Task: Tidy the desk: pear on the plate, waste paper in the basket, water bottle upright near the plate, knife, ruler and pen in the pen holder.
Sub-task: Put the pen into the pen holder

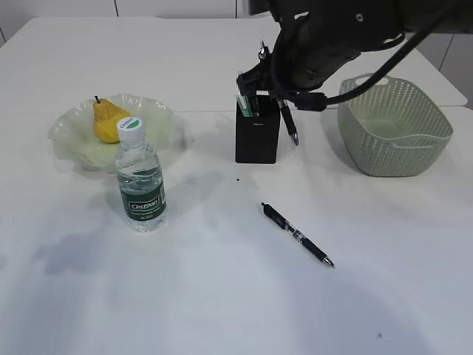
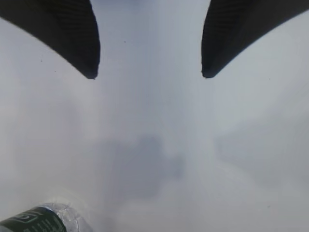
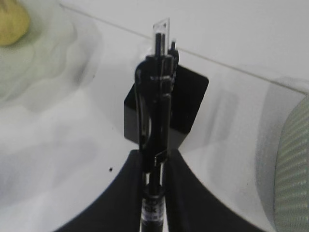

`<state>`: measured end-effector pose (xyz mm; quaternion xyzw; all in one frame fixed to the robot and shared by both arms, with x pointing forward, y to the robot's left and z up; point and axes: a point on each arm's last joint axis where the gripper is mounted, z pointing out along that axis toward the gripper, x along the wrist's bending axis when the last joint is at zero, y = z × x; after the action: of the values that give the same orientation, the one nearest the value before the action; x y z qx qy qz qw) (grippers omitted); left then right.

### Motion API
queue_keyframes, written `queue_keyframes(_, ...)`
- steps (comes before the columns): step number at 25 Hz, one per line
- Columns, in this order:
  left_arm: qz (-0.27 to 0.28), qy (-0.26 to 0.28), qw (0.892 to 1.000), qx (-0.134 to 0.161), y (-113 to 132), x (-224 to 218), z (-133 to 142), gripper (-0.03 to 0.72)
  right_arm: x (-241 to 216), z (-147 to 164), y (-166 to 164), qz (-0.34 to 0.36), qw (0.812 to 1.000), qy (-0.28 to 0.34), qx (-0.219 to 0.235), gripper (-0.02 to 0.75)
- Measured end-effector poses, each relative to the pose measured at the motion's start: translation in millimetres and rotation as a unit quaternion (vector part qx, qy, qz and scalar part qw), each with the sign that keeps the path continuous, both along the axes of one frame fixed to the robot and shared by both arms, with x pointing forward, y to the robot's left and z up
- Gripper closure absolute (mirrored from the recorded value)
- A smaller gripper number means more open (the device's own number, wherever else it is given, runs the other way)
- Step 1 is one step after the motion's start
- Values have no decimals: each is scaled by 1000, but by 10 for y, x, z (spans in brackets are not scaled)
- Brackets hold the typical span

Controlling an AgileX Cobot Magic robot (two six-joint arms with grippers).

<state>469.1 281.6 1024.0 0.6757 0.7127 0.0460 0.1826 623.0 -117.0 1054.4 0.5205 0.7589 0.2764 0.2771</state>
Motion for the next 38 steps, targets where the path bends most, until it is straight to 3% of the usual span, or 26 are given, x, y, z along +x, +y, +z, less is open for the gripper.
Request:
queue_keyframes(11,0,0,1000,0,0,0,0,221,339,247,-261,21,983,-157,88,664)
queue_keyframes(16,0,0,1000,0,0,0,0,221,542,132,-359,33,971,-207,116,663)
queue_keyframes(28,0,2,1000,0,0,-3,-1,221,800,-437,-260,70,960,-226,147,664)
queue_keyframes(38,-1,4,1000,0,-1,-6,-2,221,908,-643,-359,85,955,-243,148,664)
